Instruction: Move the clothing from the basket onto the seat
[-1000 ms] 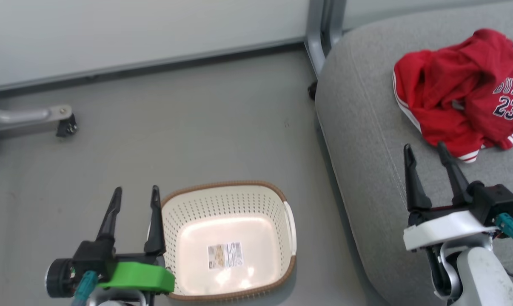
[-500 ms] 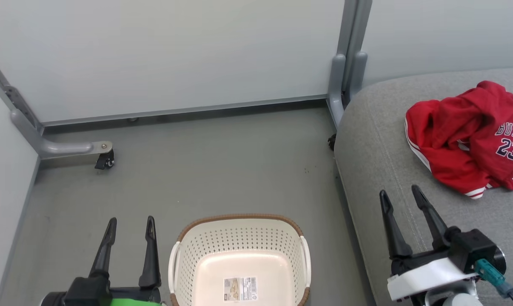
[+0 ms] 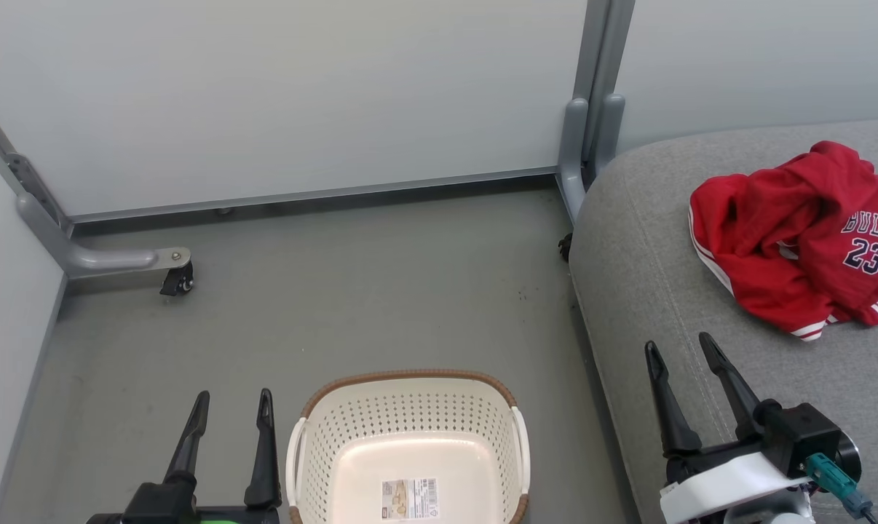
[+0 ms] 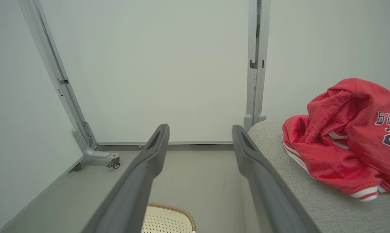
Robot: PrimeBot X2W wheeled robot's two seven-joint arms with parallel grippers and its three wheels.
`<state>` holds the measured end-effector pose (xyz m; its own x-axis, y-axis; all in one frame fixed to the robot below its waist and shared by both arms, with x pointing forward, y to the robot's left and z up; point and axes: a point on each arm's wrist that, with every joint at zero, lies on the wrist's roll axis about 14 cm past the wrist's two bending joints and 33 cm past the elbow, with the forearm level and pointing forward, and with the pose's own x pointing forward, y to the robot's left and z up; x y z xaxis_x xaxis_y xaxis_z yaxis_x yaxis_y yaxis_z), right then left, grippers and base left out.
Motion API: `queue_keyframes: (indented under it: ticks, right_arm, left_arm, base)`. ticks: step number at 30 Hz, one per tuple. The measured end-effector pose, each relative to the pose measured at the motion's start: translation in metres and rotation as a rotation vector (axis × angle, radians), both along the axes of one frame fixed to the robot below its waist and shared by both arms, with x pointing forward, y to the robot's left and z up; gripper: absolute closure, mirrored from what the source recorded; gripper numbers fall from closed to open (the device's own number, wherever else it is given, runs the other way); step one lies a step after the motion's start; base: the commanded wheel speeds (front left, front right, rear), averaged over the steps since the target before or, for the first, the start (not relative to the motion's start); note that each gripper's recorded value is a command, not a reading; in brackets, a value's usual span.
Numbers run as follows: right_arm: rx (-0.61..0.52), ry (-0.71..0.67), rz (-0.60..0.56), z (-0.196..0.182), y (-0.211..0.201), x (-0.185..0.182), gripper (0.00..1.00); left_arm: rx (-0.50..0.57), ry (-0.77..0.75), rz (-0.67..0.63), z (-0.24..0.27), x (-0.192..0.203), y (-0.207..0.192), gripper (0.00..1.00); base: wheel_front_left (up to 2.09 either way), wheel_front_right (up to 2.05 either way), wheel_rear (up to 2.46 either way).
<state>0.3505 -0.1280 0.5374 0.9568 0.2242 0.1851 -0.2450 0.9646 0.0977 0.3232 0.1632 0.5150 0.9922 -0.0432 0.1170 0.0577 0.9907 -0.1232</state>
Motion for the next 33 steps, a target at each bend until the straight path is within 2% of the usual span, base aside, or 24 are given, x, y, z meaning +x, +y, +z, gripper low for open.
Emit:
queue_keyframes:
  ticks: [9,10,15,33]
  right_arm:
    - [0.018,0.002,0.006,0.000,0.004,-0.002,0.00]
    - [0.018,0.004,0.007,0.000,0.004,-0.002,1.00]
    - [0.016,0.065,0.005,-0.020,0.004,-0.006,1.00]
    - [0.331,0.185,-0.054,-0.032,-0.018,0.001,1.00]
  left_arm:
    - [-0.005,-0.002,-0.010,0.000,0.000,-0.002,0.00]
    - [-0.010,-0.003,-0.009,0.001,0.000,-0.001,1.00]
    - [-0.018,0.049,-0.013,-0.016,-0.004,-0.003,1.00]
    - [-0.342,0.133,0.035,-0.029,0.005,0.012,1.00]
  base:
    - [0.00,0.00,0.00]
    - [0.00,0.00,0.00]
    - [0.00,0.00,0.00]
    - [0.00,0.00,0.00]
